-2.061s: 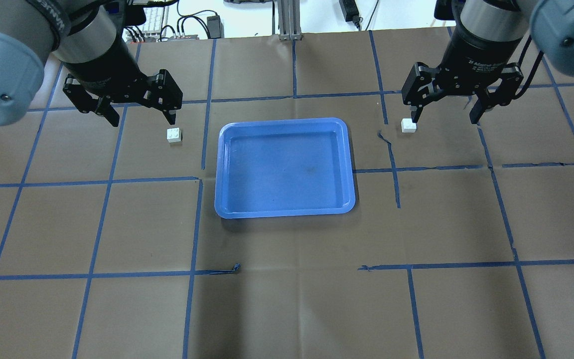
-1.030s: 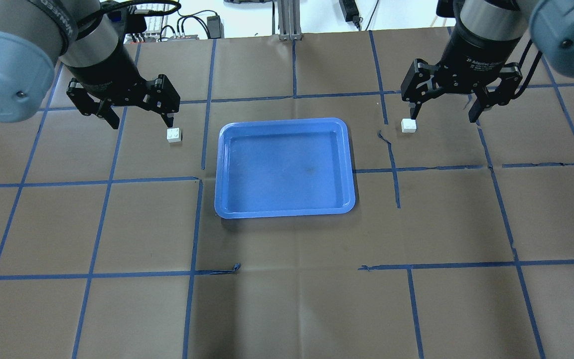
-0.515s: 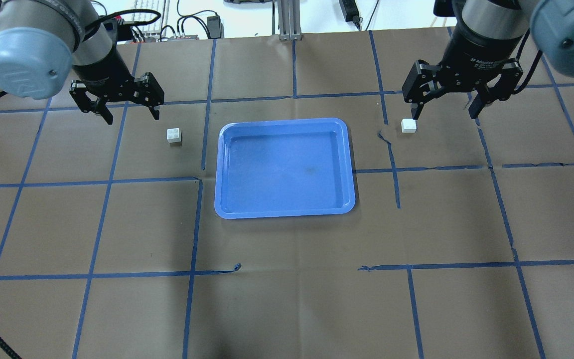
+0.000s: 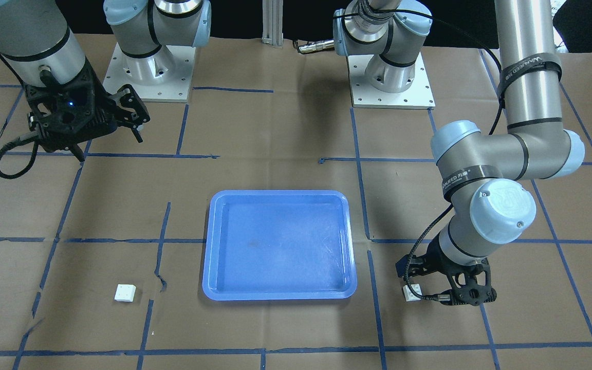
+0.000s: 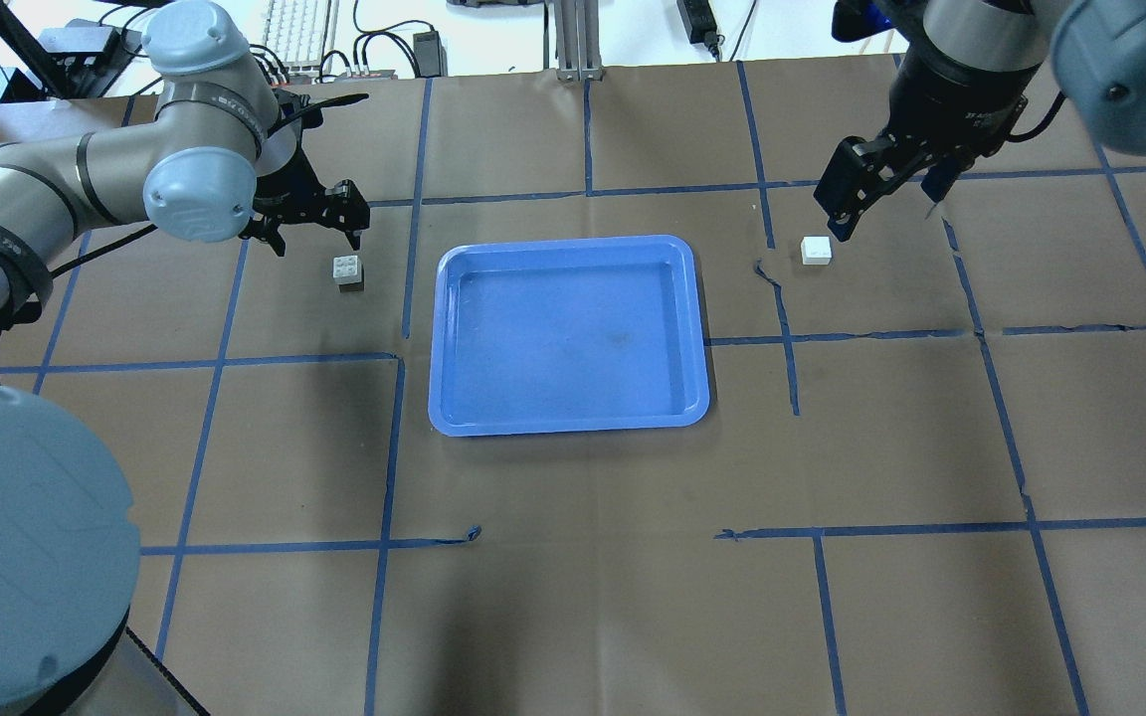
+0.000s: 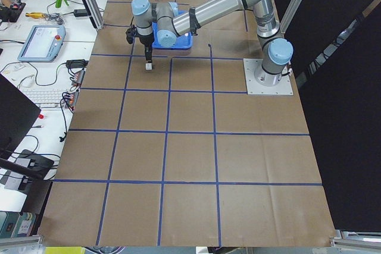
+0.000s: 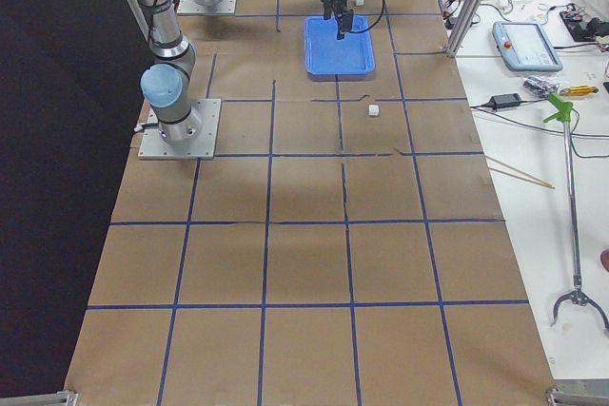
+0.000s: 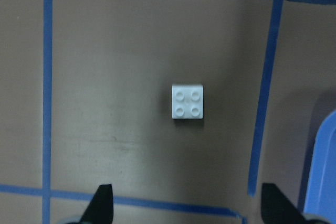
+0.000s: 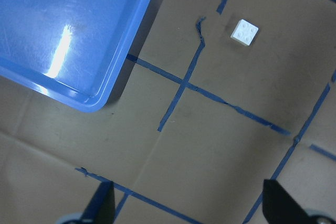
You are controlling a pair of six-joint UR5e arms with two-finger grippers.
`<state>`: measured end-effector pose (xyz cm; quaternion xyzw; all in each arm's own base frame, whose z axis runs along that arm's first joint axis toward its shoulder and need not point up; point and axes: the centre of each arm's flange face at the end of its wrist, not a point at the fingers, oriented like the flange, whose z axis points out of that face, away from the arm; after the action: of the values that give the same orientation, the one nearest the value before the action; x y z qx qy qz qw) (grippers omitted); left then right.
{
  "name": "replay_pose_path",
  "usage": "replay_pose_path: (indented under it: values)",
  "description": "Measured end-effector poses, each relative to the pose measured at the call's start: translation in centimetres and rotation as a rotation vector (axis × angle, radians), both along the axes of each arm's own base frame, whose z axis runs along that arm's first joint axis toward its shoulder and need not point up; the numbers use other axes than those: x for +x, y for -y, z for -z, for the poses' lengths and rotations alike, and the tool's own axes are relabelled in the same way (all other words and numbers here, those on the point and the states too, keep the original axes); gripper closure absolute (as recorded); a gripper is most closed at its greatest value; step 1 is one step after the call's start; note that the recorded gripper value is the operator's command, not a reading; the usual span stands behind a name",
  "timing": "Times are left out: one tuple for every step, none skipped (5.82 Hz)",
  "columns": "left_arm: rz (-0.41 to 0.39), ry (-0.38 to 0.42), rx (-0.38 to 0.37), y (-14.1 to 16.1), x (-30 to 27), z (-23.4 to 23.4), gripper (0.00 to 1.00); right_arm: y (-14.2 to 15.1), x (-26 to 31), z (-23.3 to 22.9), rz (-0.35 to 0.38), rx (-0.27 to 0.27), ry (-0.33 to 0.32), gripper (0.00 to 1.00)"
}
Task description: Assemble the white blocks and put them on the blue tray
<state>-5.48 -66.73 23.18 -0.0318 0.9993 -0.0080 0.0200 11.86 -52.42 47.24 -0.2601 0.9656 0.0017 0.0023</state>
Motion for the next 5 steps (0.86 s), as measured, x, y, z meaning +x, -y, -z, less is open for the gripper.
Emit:
replay_pose_path:
  values:
    - [0.008, -0.001, 0.005, 0.7, 0.1, 2.9, 0.01, 1.2, -0.5, 0.9, -0.203, -0.009, -0.002, 0.00]
    - [0.011, -0.004, 0.021, 1.0, 0.1, 4.9, 0.31, 2.4, -1.5, 1.9, -0.406, -0.010, -0.001, 0.00]
    - [0.012, -0.006, 0.032, 1.0, 0.1, 6.0, 0.65, 3.7, -3.3, 2.7, -0.606, -0.018, -0.001, 0.00]
    - [0.014, -0.005, 0.035, 1.1, 0.1, 6.3, 0.87, 5.3, -5.4, 3.7, -0.783, -0.040, 0.013, 0.00]
    - [0.017, -0.004, 0.029, 1.3, 0.1, 6.0, 0.98, 7.1, -7.5, 5.1, -0.913, -0.077, 0.059, 0.00]
